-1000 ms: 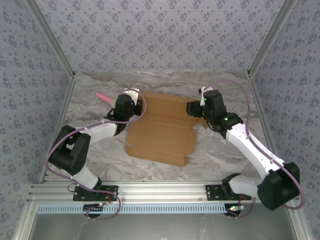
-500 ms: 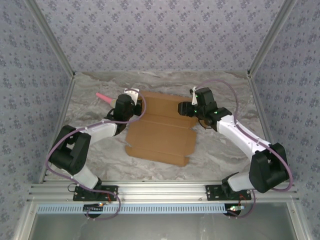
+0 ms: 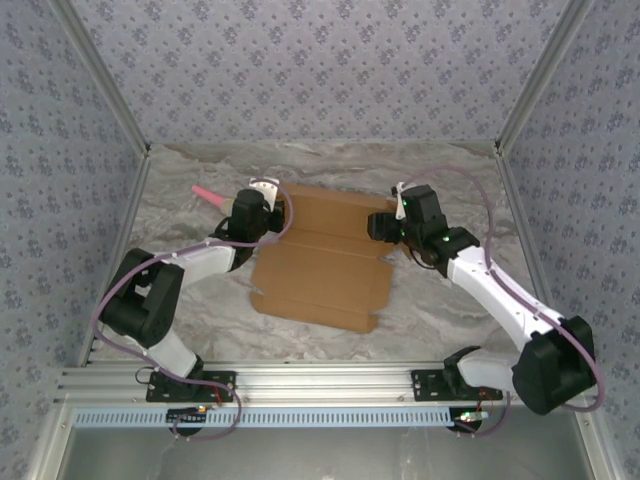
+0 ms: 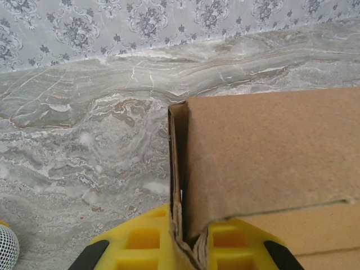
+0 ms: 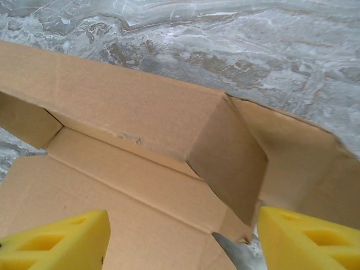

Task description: Fold the paper box

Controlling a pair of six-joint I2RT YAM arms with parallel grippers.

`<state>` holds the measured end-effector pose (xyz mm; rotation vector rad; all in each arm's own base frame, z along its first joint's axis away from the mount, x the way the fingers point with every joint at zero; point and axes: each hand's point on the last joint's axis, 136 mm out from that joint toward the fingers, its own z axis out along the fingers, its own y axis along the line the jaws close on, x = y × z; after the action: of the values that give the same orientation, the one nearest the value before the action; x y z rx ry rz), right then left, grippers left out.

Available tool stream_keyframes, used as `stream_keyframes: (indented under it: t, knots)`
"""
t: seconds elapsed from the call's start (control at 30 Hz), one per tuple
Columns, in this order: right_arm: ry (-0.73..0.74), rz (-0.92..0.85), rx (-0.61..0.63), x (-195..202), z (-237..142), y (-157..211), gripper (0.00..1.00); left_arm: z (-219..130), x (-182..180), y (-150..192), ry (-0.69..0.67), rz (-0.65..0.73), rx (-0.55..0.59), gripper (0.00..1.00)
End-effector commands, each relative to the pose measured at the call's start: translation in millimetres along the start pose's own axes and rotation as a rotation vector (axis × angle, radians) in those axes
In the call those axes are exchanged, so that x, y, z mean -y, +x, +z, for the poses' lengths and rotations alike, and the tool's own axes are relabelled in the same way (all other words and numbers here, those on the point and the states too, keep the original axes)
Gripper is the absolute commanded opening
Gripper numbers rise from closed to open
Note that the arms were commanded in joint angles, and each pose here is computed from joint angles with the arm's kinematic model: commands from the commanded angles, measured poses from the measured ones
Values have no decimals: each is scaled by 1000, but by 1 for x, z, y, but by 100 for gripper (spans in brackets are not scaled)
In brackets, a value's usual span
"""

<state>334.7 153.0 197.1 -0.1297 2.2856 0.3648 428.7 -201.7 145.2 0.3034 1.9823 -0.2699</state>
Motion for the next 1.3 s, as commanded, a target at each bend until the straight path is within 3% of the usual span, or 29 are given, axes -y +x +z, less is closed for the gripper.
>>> stream_keyframes:
  t: [0.0, 0.33, 0.7, 0.87, 1.1, 1.27]
  knots:
    - [53, -52, -26, 11, -16, 9, 74, 2, -1, -18, 0, -25, 49, 3]
    - [145, -111, 65, 33, -65, -15, 75, 1, -2, -19, 0, -30, 49, 3]
    - [307, 76, 90, 111, -77, -12, 75, 1, -3, -18, -2, -31, 47, 3]
    - [365, 171, 43, 140, -61, 6, 75, 0, -2, -19, 2, -34, 51, 3]
    - [205, 178, -44, 128, -5, 30, 75, -1, -2, -20, 8, -37, 54, 3]
    - [98, 154, -27, 115, 13, 29, 75, -3, -1, -22, 8, -36, 58, 3]
